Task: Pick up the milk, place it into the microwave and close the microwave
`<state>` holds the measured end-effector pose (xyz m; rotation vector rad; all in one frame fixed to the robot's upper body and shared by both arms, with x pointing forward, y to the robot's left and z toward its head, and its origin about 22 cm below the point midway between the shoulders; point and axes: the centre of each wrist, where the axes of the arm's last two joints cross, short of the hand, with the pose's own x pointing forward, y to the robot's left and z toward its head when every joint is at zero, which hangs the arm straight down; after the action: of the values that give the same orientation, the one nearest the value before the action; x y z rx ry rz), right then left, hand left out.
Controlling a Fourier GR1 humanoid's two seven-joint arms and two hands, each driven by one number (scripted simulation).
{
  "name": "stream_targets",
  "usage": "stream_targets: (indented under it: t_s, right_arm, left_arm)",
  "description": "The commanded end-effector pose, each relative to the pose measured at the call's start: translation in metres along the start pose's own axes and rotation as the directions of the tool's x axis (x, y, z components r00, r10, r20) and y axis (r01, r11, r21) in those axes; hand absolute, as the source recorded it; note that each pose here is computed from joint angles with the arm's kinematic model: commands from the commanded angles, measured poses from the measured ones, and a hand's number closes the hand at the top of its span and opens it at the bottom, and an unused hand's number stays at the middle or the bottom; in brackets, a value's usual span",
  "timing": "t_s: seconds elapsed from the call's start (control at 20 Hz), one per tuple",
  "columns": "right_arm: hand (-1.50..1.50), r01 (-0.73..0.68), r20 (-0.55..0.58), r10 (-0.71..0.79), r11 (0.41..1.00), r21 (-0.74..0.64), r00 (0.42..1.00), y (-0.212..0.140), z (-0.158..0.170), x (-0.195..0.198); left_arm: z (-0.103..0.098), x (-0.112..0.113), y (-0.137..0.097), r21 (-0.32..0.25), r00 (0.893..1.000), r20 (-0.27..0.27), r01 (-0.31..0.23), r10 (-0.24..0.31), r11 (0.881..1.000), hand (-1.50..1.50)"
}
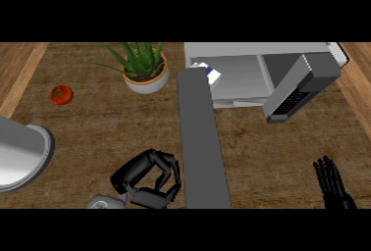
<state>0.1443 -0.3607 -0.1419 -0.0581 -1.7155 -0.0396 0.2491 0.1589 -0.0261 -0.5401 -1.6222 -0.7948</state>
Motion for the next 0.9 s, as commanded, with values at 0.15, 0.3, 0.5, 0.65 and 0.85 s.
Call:
stream_targets:
  t_s: [0.15,0.3,0.5,0.65,0.85]
  right_arm:
    - [-1.5,0.082,0.149,-0.098,0.991,0.11,0.984,-0.024,0.015,0.048]
    - [-1.5,0.132,0.153,-0.159,0.975,0.177,0.975,-0.016,0.015,0.059]
    - [-1.5,0.162,0.178,-0.212,0.952,0.258,0.961,-0.008,0.011,0.085]
    - [-1.5,0.179,0.195,-0.24,0.941,0.288,0.951,0.004,0.007,0.104]
    - [-1.5,0.17,0.184,-0.249,0.917,0.361,0.951,0.009,-0.005,0.122]
  left_arm:
    - [-0.033,-0.014,-0.057,-0.091,1.0,0.026,0.015,-0.013,0.996,1.5]
    - [-0.044,-0.016,-0.074,-0.148,0.999,-0.039,-0.019,0.013,0.989,1.5]
    - [-0.05,-0.019,-0.097,-0.133,0.998,-0.057,-0.018,0.01,0.991,1.5]
    - [-0.061,-0.012,-0.109,-0.116,0.999,-0.047,0.011,-0.017,0.993,1.5]
    - [-0.08,0.003,-0.116,-0.092,0.998,-0.038,0.056,-0.059,0.994,1.5]
